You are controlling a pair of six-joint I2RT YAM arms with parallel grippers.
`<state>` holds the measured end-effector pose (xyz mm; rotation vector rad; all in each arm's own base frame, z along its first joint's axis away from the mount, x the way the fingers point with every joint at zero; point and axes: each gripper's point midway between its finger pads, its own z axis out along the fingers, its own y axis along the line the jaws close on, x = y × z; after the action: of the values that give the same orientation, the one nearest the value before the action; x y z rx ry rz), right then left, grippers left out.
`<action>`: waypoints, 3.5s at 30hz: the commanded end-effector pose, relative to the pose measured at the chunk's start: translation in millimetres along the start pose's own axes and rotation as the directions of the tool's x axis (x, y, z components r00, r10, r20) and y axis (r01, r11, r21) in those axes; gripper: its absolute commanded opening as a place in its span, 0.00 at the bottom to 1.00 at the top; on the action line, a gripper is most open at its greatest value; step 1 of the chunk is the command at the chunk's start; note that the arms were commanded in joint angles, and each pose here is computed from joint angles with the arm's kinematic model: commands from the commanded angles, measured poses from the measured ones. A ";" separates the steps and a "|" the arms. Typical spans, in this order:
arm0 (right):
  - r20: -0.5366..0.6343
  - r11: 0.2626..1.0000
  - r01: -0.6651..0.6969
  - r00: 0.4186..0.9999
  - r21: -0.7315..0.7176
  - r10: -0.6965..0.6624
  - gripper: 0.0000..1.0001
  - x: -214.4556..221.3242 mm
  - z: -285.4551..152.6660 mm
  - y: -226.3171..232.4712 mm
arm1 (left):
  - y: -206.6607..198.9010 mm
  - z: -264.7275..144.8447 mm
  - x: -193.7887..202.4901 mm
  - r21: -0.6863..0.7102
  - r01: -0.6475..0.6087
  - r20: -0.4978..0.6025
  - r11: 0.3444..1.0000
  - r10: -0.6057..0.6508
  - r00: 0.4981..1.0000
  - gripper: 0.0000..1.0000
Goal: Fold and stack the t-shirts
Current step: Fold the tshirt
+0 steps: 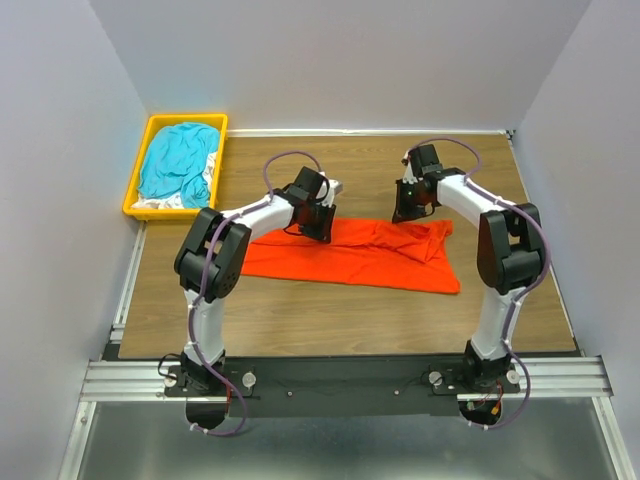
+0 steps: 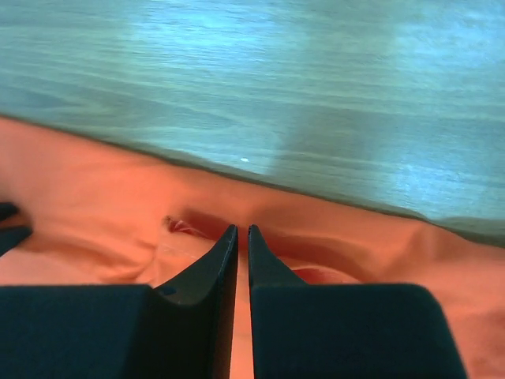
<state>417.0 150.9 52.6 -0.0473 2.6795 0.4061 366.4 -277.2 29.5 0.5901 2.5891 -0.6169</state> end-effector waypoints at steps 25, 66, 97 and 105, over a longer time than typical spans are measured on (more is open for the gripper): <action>0.189 0.944 -0.284 0.930 -0.169 0.314 0.40 83.0 -78.3 -45.0 | -114.1 -5.0 -84.1 0.202 -0.236 0.212 0.950 0.193 0.958 0.35; 0.145 0.942 -0.321 0.932 -0.092 0.332 0.08 112.4 -47.7 -70.8 | -112.0 68.9 -49.6 0.216 -0.180 0.070 0.960 0.169 0.983 0.35; 0.052 0.878 -0.475 0.877 -0.061 0.478 0.39 126.9 -88.6 -65.6 | -113.7 -69.6 -130.8 0.066 -0.242 0.332 0.968 0.207 0.920 0.38; 0.060 0.848 -0.528 0.849 0.047 0.526 0.43 146.4 -76.0 -85.0 | 4.8 -45.9 -48.3 -0.134 -0.085 0.169 0.987 0.107 0.980 0.38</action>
<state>268.1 62.5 45.1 0.6425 2.6044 0.5572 405.2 -317.2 158.9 0.6352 2.2115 -0.6423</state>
